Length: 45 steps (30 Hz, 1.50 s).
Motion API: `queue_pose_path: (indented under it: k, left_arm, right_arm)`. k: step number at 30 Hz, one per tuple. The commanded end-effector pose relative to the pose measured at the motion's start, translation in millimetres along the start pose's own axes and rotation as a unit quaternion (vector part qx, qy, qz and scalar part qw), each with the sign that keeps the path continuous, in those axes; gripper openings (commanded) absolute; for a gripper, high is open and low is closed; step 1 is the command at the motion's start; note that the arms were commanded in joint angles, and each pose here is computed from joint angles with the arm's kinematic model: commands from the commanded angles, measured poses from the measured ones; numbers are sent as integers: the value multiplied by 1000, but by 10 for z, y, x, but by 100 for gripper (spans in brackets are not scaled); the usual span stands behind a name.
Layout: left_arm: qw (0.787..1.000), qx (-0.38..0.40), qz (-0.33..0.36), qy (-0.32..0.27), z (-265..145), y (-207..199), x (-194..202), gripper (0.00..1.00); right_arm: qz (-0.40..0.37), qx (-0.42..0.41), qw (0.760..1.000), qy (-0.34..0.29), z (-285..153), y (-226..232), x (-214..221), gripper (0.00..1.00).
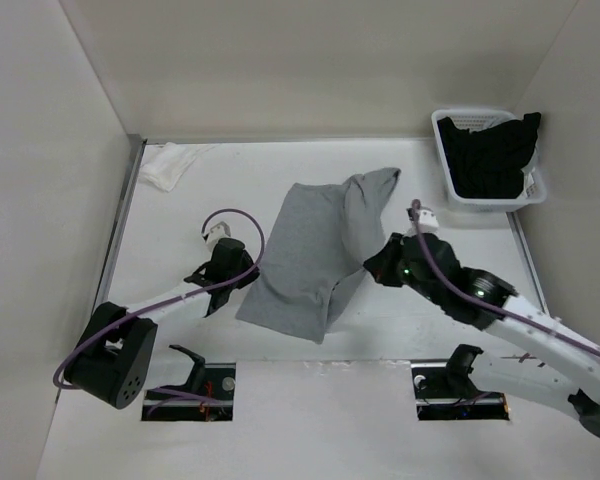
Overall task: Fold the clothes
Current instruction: Flatten the tank top out
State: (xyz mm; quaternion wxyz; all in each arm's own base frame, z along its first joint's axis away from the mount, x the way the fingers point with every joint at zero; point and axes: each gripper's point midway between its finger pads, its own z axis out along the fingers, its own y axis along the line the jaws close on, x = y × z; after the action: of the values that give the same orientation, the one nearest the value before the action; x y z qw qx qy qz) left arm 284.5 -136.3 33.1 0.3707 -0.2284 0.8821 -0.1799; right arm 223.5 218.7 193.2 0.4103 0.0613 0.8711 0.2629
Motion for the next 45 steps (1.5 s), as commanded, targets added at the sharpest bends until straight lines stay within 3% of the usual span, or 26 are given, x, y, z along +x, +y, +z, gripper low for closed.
queue_pose_path:
  k: [1,5,10,17,23,29,33,36,41,45]
  left_arm:
    - [999,25,-10,-19,4,-51,-121,12]
    - [999,24,-15,-31,-36,-8,-221,12]
    - [999,5,-24,-42,-8,137,-323,12]
    - [999,10,-12,-36,15,33,-310,12]
    - [995,18,95,-20,-129,-119,18,23]
    - [991,36,121,-41,-239,-344,27,31]
    - [987,27,148,-62,-374,-344,-25,33]
    - [982,25,171,-70,-472,-308,4,40]
    - [980,21,199,-14,-401,-220,268,43]
    - [980,20,195,13,-294,-216,414,37]
  right_arm:
    - [-4,7,1000,-7,-700,39,-200,0]
    - [-26,-24,999,-25,-715,282,-345,0]
    - [-21,40,999,-7,290,-246,-347,0]
    - [-6,81,996,-19,1393,-607,-865,0]
    - [12,110,993,-44,1748,-716,-1362,0]
    - [63,177,982,-33,1961,-1151,-1366,0]
    - [74,184,980,-25,1995,-1229,-1212,0]
    - [61,175,982,-36,1721,-1109,-1172,0]
    - [21,185,982,-42,1051,-1003,-924,0]
    - [14,208,977,-39,830,-1168,-789,0]
